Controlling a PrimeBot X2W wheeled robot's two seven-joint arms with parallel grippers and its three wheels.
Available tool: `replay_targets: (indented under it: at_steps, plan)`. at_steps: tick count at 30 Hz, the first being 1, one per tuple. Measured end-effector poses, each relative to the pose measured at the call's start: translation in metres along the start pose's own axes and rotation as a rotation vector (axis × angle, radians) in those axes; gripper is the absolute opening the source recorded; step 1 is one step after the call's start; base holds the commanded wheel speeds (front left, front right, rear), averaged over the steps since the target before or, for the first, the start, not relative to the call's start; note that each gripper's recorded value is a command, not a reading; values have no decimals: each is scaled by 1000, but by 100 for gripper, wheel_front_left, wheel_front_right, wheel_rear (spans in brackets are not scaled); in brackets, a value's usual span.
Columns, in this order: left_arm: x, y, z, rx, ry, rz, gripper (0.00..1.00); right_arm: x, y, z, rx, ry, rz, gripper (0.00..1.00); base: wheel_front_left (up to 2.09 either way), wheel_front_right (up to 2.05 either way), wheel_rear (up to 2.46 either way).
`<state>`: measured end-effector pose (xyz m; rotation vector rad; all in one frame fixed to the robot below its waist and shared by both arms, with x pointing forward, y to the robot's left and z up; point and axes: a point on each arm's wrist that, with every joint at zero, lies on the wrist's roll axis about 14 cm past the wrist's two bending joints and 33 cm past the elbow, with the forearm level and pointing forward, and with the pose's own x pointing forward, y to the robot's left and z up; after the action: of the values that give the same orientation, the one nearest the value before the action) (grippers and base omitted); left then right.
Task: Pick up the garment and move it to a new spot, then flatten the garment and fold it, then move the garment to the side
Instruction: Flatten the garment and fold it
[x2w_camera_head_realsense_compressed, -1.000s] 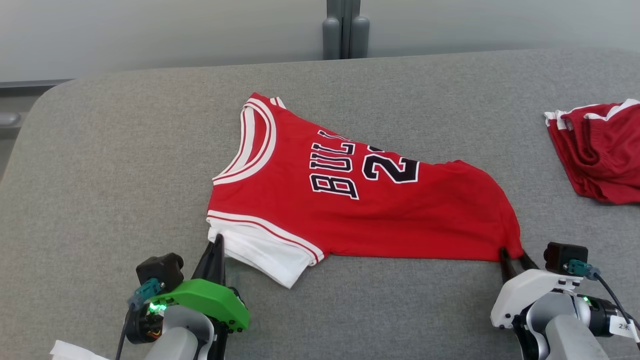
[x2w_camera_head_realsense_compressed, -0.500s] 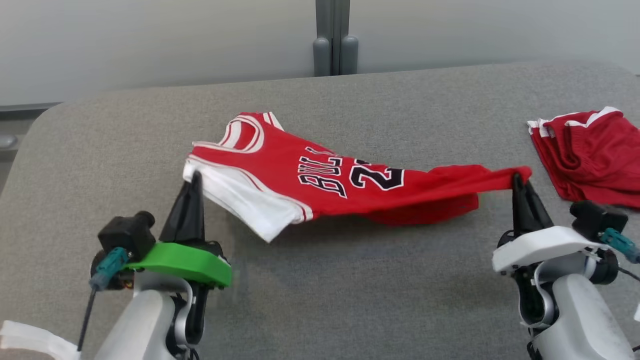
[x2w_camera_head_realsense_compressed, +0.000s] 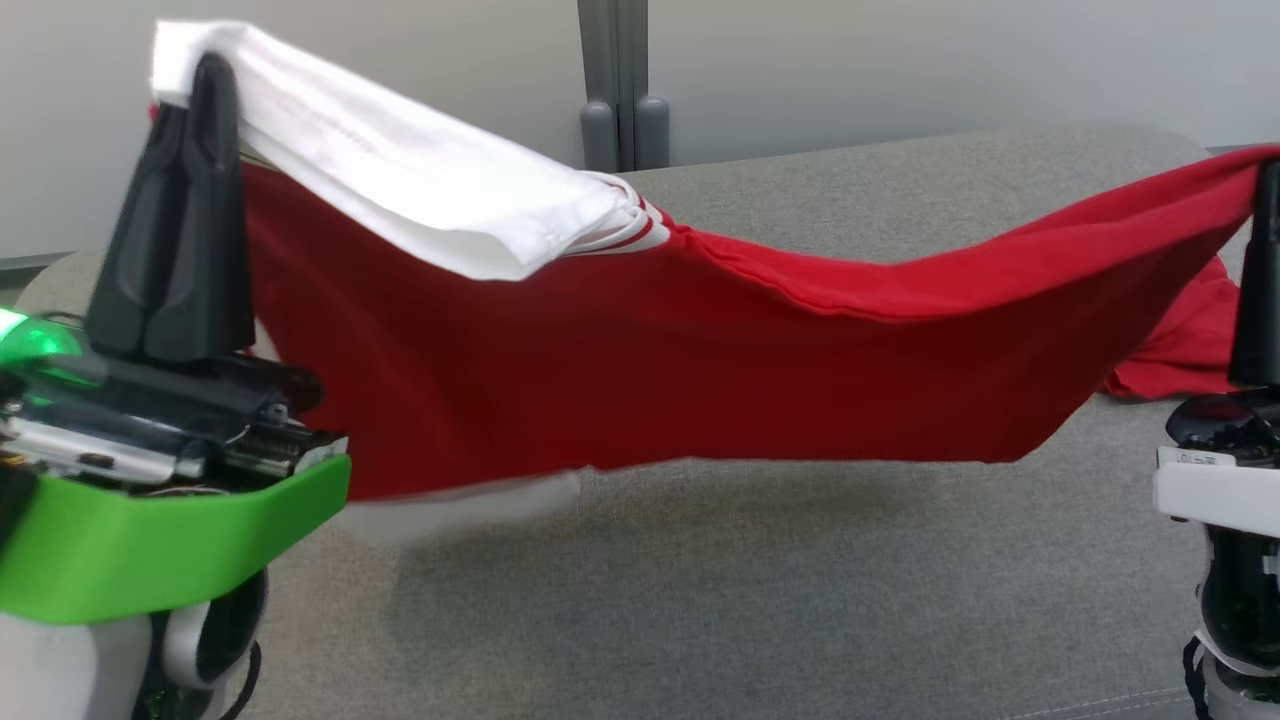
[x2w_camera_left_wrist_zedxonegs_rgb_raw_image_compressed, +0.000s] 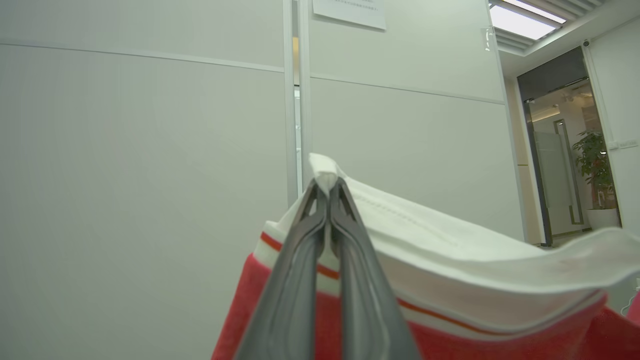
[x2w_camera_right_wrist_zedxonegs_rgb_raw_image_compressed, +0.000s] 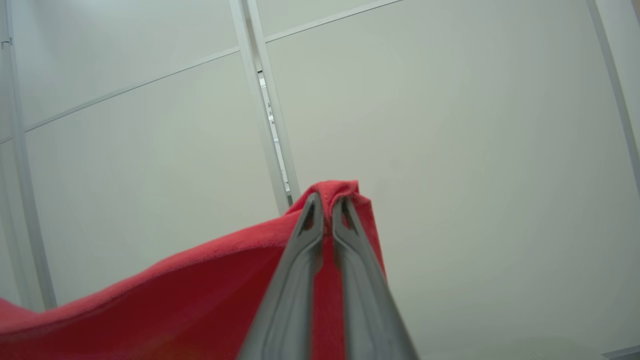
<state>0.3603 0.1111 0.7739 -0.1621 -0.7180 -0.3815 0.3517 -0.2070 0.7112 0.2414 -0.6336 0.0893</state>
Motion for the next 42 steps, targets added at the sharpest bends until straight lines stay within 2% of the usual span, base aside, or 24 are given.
replay_targets:
  at_steps: [3,7,9,13,14,19,23,26,28,35,39,42]
  plan:
    - [9,-8,18,-11,-36,-36,0,2,6,17,-7,-21,14,0,0,0,0]
    - [17,-5,-1,-15,37,-50,0,6,6,13,-17,13,16,0,0,0,0]
    - [22,1,-24,-46,97,-38,0,13,5,-2,-16,57,16,0,0,0,0]
    - [39,22,-73,-104,207,3,0,34,-1,-57,43,191,11,0,0,0,0]
    - [44,27,-83,-108,223,7,0,41,-3,-68,28,214,17,0,0,0,0]
    - [101,53,-120,-42,250,-3,0,114,-3,-104,12,218,61,0,0,0,0]
    - [155,71,-137,-40,212,35,0,177,-8,-120,-31,184,61,0,0,0,0]
    - [184,83,-146,-34,158,59,0,211,-10,-137,-62,176,57,0,0,0,0]
    - [190,88,-167,-36,163,64,0,221,-14,-159,-74,201,46,0,0,0,0]
    - [153,108,-292,-93,332,139,0,198,-47,-281,-87,394,-32,0,0,0,0]
    - [107,125,-356,-116,448,192,0,163,-55,-351,-69,529,-53,0,0,0,0]
    - [66,130,-396,-143,541,222,0,139,-59,-387,-55,601,-65,0,0,0,0]
